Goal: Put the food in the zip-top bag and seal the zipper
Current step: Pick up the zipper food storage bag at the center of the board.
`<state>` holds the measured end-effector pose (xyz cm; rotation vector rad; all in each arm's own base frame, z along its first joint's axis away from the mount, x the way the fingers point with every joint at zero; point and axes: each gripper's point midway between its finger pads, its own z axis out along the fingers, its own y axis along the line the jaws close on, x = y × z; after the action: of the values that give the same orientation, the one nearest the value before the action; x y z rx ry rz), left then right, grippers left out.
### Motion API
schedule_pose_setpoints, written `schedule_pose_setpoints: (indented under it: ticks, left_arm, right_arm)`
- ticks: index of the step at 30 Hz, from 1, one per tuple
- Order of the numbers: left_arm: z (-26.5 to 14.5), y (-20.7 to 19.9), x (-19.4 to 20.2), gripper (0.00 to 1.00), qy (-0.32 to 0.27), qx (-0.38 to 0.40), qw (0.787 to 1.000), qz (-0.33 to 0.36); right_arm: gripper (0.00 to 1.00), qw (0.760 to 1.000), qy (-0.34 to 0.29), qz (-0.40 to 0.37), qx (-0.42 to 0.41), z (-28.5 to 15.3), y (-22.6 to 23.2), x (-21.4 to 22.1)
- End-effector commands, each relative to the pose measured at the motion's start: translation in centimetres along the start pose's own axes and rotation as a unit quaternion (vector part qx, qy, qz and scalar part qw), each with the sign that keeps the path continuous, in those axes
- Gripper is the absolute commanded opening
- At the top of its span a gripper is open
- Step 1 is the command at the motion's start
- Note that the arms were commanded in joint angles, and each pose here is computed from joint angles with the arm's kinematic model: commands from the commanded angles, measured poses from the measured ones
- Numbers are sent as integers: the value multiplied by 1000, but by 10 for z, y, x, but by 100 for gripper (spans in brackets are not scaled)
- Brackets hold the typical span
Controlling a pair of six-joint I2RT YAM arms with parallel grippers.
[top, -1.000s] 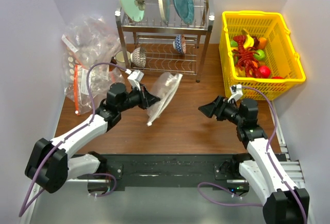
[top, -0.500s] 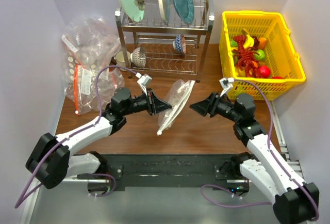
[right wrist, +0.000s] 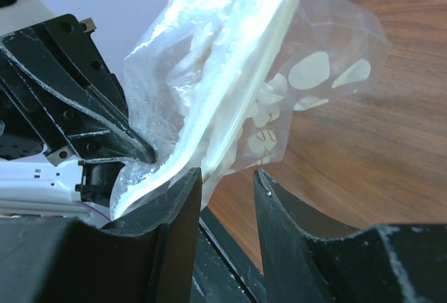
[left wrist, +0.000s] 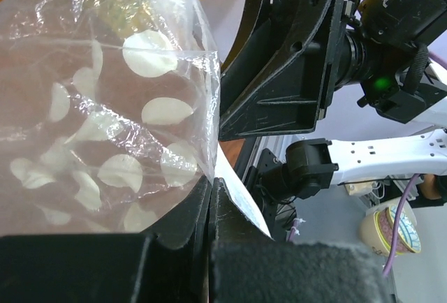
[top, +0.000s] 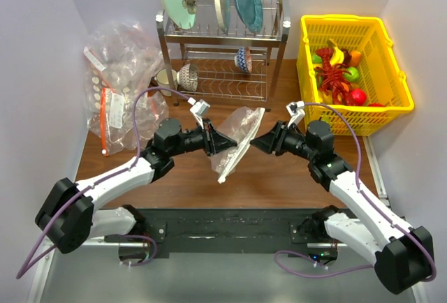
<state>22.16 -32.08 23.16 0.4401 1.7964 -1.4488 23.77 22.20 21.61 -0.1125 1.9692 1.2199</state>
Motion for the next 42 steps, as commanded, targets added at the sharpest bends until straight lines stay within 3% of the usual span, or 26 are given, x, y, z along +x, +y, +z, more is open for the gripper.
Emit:
schedule_pose_setpoints:
  ticks: [1, 7, 10, 13, 16, 17, 21, 25, 26, 32, 38, 42]
  left_arm:
    - [8, -15, -21, 0, -26, 20, 999, 33]
    - [13, -15, -20, 0, -27, 19, 999, 38]
    - [14, -16, -19, 0, -27, 19, 999, 39]
    - [14, -13, -17, 0, -21, 9, 999, 42]
    - [12, 1, -17, 19, -13, -38, 998, 53]
    - [12, 1, -17, 33, -11, -56, 997, 59]
    - [11, 5, -31, 57, -17, -147, 983, 112]
    - [15, -6, -41, 57, 0, -205, 966, 159]
    - [19, -13, -37, 53, 1, -211, 963, 170]
    - [41, -33, -18, 52, 26, -246, 945, 215]
    - [43, -15, -15, 52, 28, -329, 912, 242]
    - [40, -10, -18, 52, 22, -352, 903, 245]
  right_arm:
    - [40, 1000, -20, -16, -9, 3, 11, -14]
    - [36, 1000, -2, -10, -9, 11, 9, -5]
    - [15, 1000, -3, -11, -7, 11, 9, -5]
    - [1, 1000, -5, -13, 4, 8, 6, -5]
    - [0, 999, -3, -23, 29, 3, 2, -7]
    - [0, 999, 0, -22, 40, 2, 0, -7]
    - [0, 998, 2, -21, 67, -5, 0, -12]
    - [0, 997, 9, -16, 77, -9, 1, -13]
    - [0, 997, 9, -14, 80, -10, 2, -14]
    - [0, 996, 14, -12, 90, -13, 6, -19]
    - [0, 996, 10, -13, 87, -16, 11, -23]
    - [0, 996, 8, -14, 86, -17, 12, -23]
